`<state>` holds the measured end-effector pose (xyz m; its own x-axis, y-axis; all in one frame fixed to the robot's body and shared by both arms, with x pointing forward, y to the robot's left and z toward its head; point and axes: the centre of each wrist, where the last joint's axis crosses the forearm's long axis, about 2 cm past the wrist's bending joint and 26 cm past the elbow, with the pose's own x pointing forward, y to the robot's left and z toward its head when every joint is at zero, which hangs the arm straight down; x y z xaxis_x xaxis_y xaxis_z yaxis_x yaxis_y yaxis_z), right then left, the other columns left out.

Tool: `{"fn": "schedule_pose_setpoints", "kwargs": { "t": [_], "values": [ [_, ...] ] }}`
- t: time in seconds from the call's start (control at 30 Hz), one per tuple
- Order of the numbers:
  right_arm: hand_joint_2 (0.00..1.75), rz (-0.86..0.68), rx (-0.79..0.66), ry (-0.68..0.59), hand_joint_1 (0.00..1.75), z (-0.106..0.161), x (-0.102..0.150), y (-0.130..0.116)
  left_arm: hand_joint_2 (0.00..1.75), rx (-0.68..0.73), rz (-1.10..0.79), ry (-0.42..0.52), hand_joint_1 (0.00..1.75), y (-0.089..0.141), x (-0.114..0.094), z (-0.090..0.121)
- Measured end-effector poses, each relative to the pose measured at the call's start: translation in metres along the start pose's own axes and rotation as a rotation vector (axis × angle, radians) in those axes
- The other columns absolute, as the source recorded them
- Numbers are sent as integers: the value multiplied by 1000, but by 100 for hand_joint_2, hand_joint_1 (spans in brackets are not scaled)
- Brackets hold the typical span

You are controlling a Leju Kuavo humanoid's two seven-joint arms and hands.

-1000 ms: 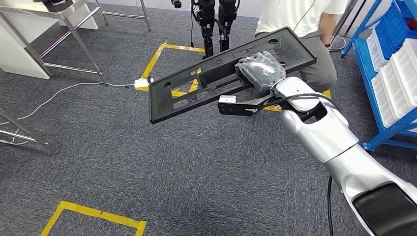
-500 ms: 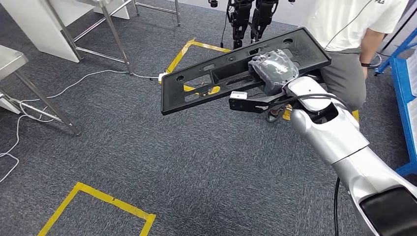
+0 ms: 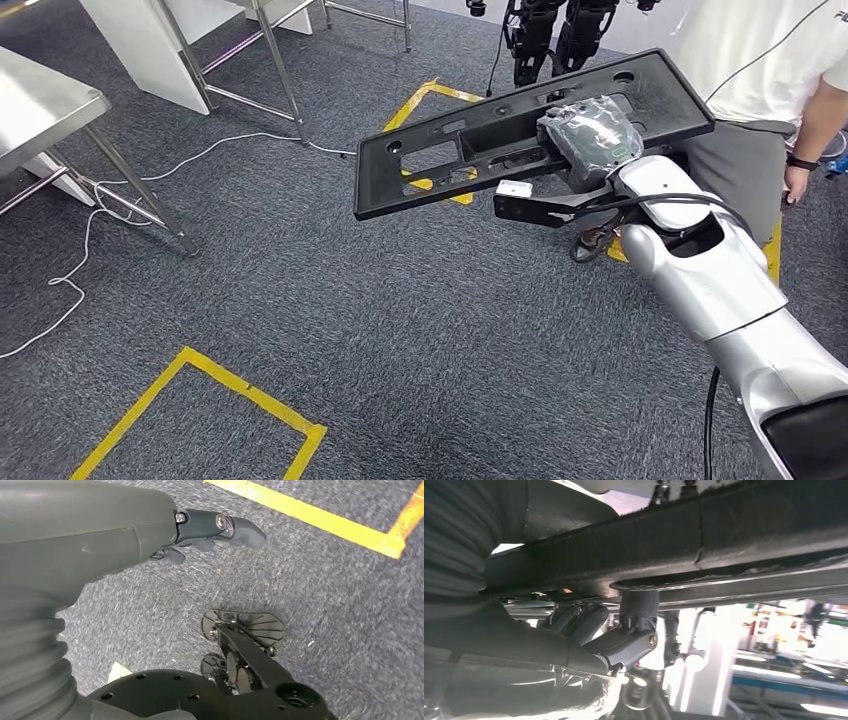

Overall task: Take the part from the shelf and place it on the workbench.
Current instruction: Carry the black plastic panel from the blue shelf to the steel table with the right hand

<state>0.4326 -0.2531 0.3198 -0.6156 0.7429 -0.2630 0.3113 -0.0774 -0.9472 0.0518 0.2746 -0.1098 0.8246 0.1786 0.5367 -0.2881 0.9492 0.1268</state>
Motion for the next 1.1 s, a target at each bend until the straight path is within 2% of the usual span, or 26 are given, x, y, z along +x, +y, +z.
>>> {"fn": "schedule_pose_setpoints", "kwargs": {
  "t": [0.47, 1.1],
  "values": [
    [175, 13, 14, 27, 175, 25, -13, 6, 175, -16, -7, -40, 0, -1, 6, -3],
    [175, 16, 3, 31, 175, 31, -14, 4, 175, -20, -21, -27, 0, 0, 3, -2]
  ]
}}
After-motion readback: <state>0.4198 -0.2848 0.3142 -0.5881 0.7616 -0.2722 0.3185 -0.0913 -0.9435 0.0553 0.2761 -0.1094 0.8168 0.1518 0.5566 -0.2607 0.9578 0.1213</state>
